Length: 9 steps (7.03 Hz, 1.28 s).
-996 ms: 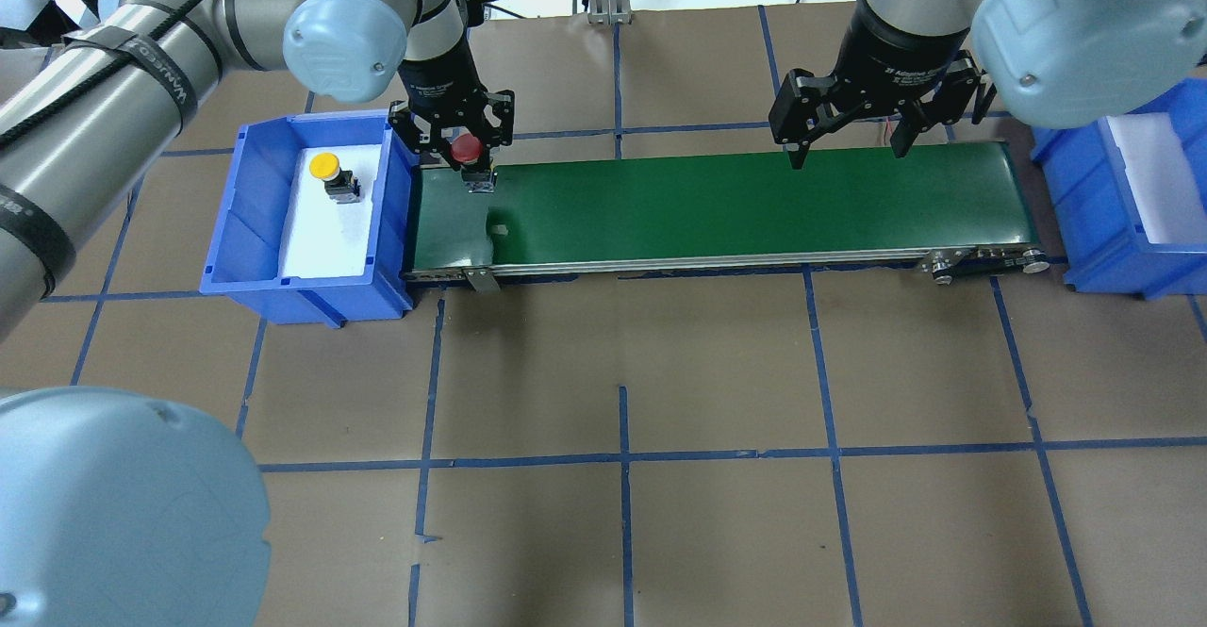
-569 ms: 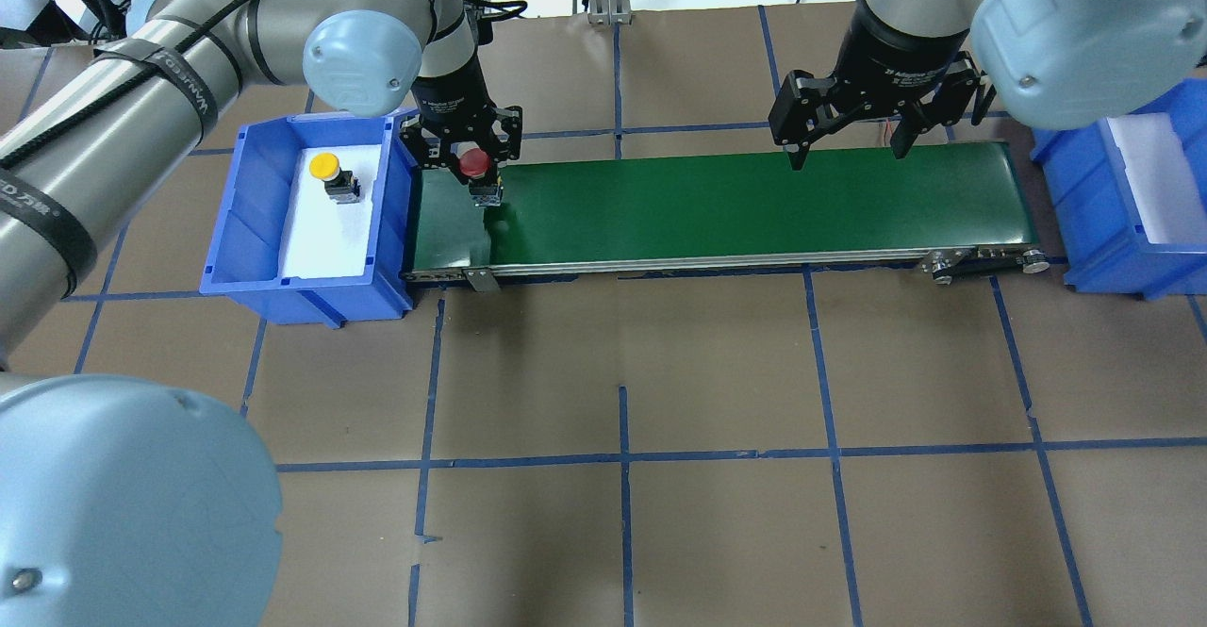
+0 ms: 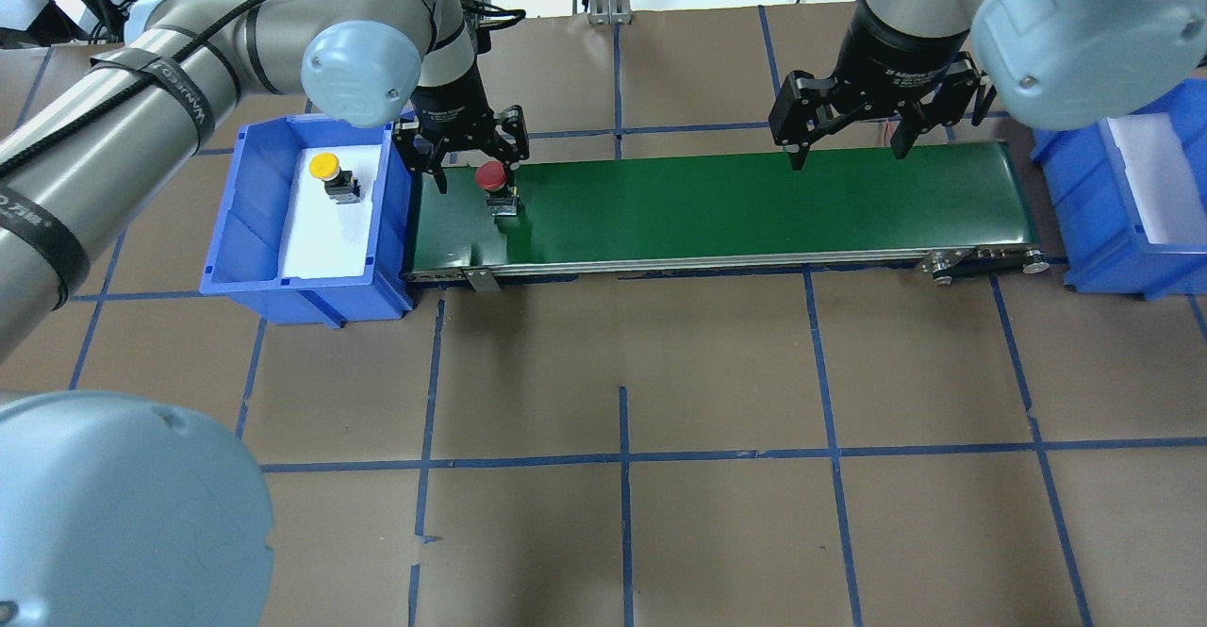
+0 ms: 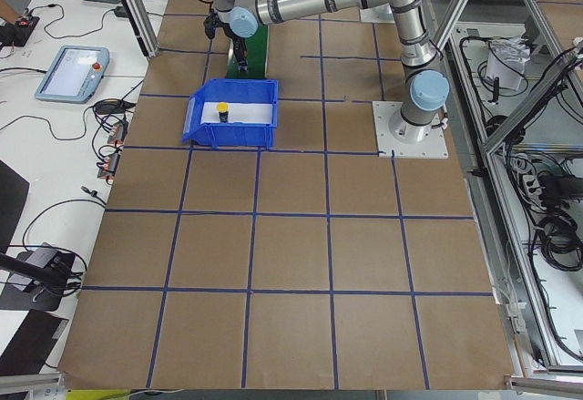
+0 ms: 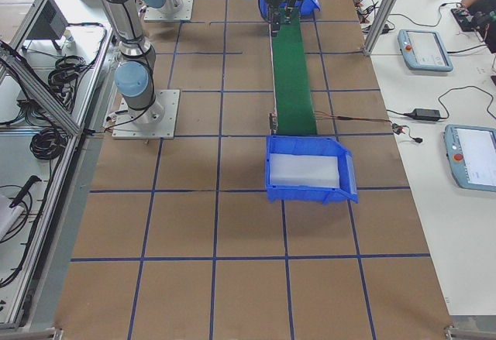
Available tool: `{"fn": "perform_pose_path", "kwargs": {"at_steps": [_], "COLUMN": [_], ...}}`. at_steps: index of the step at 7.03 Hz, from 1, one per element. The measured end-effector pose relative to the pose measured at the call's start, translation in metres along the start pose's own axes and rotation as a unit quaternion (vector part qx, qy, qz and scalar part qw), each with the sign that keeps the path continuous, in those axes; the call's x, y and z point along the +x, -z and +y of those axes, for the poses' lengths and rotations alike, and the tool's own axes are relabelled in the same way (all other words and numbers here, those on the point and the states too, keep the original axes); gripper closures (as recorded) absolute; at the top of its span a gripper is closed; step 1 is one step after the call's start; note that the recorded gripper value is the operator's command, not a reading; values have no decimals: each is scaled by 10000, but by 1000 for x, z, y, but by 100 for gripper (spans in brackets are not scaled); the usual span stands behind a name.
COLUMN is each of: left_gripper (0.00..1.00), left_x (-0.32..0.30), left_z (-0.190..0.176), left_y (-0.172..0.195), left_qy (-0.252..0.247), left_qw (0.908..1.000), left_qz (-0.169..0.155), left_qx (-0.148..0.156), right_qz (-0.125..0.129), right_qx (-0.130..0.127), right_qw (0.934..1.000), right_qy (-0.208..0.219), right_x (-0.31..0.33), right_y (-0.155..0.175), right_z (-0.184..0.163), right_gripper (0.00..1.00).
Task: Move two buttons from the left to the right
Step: 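Move the left gripper back over the yellow button in the bin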
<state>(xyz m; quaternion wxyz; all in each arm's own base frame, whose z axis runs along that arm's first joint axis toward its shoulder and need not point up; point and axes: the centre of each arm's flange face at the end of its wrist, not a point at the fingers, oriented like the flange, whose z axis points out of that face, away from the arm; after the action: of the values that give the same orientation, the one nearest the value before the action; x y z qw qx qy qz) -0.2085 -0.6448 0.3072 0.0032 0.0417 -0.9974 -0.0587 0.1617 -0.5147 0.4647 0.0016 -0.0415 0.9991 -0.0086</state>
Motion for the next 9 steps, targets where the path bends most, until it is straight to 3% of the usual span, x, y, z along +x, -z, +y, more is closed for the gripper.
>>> {"fn": "perform_pose_path", "kwargs": {"at_steps": [2,4,6,7,9], "left_gripper": [0,0,0,0,0], "left_x": [-22,-111,-206,-226,-234], "left_z": [-9,-41,-61,-64,-64], "left_y": [60,74,56,29,-19], "left_qy": [151,245,294,326,321], "left_qw": [9990,9981,9979,9977,9970], "left_qz": [66,-135,-14,221,370], "left_qx": [413,552,580,549,604], "right_qz": [0,0,0,0,0], "right_qx": [2,3,2,1,1], "right_qw": [10000,10000,10000,10000,10000], "right_qy": [0,-2,-1,0,0], "right_x": [0,0,0,0,0], "right_y": [0,0,0,0,0], "right_z": [0,0,0,0,0], "right_gripper": [0,0,0,0,0]}}
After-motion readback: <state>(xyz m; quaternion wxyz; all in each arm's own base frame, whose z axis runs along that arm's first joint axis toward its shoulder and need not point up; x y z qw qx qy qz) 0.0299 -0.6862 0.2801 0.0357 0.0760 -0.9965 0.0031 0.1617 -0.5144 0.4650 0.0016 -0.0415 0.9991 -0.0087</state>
